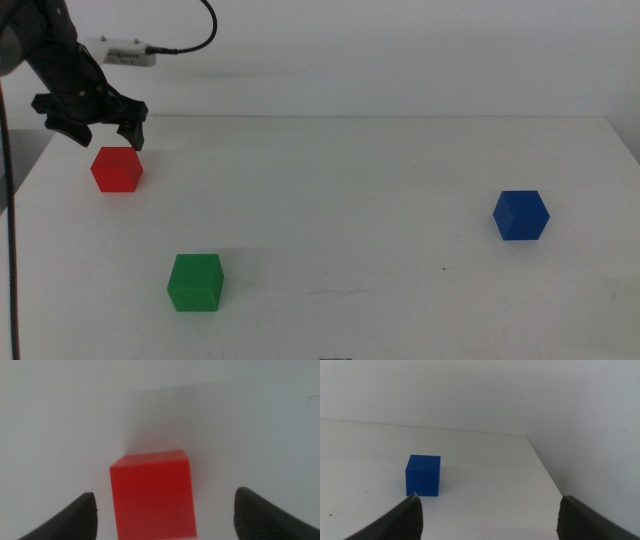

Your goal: Stack red cubes first, then green, then blue cubes in a specific spot.

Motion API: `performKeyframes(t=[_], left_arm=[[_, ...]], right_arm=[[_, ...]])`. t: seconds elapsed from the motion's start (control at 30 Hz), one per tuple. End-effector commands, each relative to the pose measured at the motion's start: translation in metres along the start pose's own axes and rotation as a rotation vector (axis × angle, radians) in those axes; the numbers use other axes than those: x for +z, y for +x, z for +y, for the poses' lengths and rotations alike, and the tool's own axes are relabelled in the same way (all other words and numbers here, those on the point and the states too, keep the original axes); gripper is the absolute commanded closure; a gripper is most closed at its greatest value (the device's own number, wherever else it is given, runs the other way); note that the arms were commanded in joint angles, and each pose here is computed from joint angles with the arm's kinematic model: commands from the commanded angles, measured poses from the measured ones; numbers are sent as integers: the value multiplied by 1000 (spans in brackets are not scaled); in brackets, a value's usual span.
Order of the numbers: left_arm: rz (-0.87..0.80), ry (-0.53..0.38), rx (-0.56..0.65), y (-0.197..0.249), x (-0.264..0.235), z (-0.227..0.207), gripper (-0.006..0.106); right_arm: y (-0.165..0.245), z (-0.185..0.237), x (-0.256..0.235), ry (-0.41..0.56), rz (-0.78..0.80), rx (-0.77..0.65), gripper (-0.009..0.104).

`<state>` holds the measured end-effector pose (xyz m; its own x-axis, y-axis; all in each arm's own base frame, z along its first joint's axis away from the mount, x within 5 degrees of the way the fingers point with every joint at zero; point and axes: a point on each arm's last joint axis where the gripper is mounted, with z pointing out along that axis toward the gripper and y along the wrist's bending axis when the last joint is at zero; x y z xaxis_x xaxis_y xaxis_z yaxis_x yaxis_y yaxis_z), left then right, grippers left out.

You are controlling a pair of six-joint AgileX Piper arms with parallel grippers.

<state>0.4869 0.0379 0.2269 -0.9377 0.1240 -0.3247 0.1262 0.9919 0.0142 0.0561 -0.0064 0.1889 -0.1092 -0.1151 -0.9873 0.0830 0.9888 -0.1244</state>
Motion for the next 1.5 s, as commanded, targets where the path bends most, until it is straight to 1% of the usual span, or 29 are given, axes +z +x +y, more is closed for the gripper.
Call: performKeyframes(t=[0.0, 0.1, 0.3, 0.43, 0.57, 0.63, 0.73, 0.83, 0.9, 1.03, 1.1, 1.2, 1.33, 1.47], left_arm=[[-109, -15, -13, -11, -31, 7, 7], [-105, 6, -30, -11, -22, 12, 7], [-112, 12, -36, -12, -5, 18, 7], [-113, 39, -40, -12, 4, 18, 7], [-109, 52, -42, -12, 14, 18, 10], [-109, 52, -43, -12, 16, 18, 13], [-110, 51, -43, -12, 16, 18, 22], [-111, 51, -44, -12, 16, 18, 36], [-99, 55, -43, -11, 17, 18, 49], [-83, 62, -51, -10, 10, 16, 66], [-78, 57, -46, -9, 3, 16, 70], [-53, 19, -28, -6, -11, 18, 70], [-33, 0, -73, -1, -31, 18, 70], [-71, 6, -86, 10, -47, 12, 70]], right_arm=[[-14, -1, -3, 9, -117, -14, 1], [-14, -1, -3, 9, -117, -14, 1], [-14, -1, -3, 9, -117, -14, 1], [-14, -1, -3, 9, -117, -14, 1], [-14, -1, -3, 9, -117, -14, 1], [-14, -1, -3, 9, -117, -14, 1], [-14, -1, -3, 9, -117, -14, 1], [-14, -1, -3, 9, -117, -14, 1], [-14, -1, -3, 9, -117, -14, 1], [-14, -1, -3, 9, -117, -14, 1], [-14, -1, -3, 9, -117, -14, 1], [-14, -1, -3, 9, -117, -14, 1], [-14, -1, -3, 9, -117, -14, 1], [-14, -1, -3, 9, -117, -14, 1]])
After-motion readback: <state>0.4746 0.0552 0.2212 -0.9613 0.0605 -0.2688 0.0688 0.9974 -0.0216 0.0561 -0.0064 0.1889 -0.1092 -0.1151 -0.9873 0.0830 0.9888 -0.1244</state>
